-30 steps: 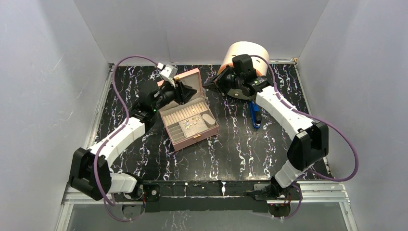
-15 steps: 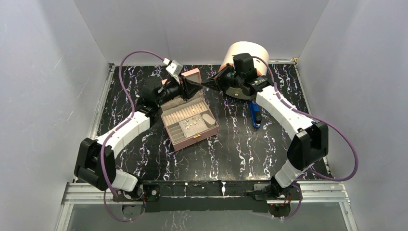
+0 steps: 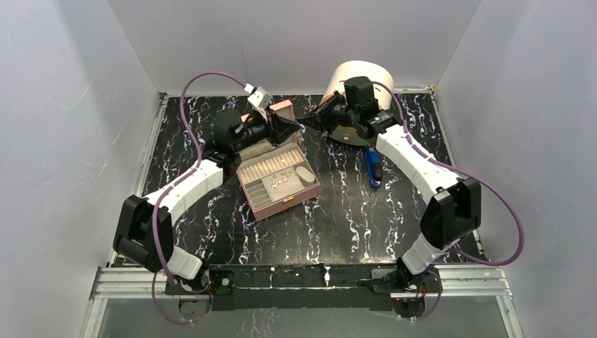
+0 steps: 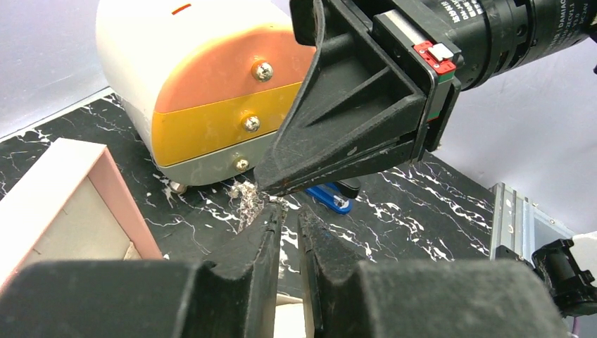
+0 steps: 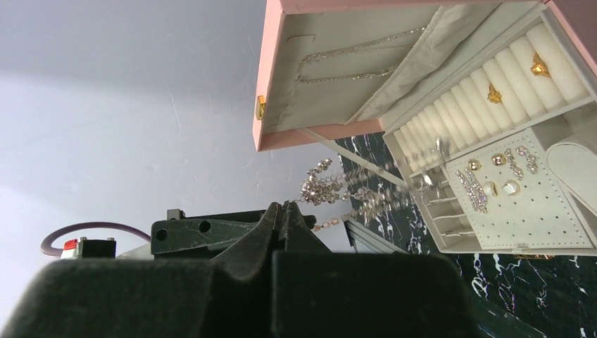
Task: Organize the mixed jewelry
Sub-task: Pick up the jewelry from the center of the board.
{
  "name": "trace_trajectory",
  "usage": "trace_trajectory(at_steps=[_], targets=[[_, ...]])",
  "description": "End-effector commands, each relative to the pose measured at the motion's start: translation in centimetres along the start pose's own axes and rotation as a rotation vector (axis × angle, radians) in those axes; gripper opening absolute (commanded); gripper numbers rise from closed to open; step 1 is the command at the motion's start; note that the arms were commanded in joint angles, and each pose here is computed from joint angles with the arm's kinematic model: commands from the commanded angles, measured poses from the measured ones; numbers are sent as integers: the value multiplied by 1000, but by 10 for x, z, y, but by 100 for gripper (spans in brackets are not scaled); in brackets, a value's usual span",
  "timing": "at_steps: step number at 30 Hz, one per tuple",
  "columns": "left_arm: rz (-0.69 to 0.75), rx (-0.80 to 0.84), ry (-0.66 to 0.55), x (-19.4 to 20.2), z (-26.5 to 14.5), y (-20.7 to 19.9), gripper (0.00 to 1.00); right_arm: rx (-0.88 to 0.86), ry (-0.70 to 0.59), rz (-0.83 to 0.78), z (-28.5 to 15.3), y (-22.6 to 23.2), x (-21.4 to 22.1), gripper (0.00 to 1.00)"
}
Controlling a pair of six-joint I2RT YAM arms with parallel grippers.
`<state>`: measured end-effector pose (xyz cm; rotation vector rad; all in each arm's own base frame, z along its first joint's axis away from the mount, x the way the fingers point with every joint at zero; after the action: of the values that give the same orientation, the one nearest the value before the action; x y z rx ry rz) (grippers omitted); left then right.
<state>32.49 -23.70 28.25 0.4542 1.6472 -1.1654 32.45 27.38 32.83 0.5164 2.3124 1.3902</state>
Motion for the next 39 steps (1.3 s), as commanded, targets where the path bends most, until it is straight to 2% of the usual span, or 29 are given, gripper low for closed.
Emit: trace_trajectory(at_steps=[1,8,13,16,17,20,25,30,33,36,39], targets=[[43,51,-42,-15,0,-16,13,-94,-18,-30,-13,24,-2,0],[28,38,-42,-13,2,-16,9,-75,-26,-28,-12,21,-3,0],[29,8,-49,-11,1,-16,24,-62,-37,-33,-12,20,-4,0],[41,-27,-65,-12,-3,-15,27,-58,-42,-35,-12,19,-4,0],[45,-38,-69,-12,-4,-14,26,-58,-43,-36,-13,19,-5,0],[54,-75,-77,-14,-7,-12,15,-57,-50,-39,-14,19,-5,0],[66,-84,-80,-16,-12,-14,12,-53,-59,-41,-14,19,-6,0],[68,-40,-69,-15,-12,-20,28,-50,-68,-43,-14,19,-7,0],[61,-29,-58,-13,-9,-20,34,-52,-74,-47,-15,20,-8,0],[63,-38,-55,-11,-6,-18,33,-53,-77,-48,-15,20,-8,0],[68,-51,-56,-11,-3,-16,25,-56,-77,-49,-16,21,-7,0]])
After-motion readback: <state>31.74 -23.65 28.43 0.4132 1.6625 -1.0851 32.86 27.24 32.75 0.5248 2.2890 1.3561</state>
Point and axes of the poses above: each gripper's point midway between its finger pads, its own z axis out along the fingers, its own y axis along the line the jaws close on, x = y × z, the point moved 7 cm from there along -z, back along the fingers, and after that the axes turned 11 degrees about -z, right-handed, at the moved point
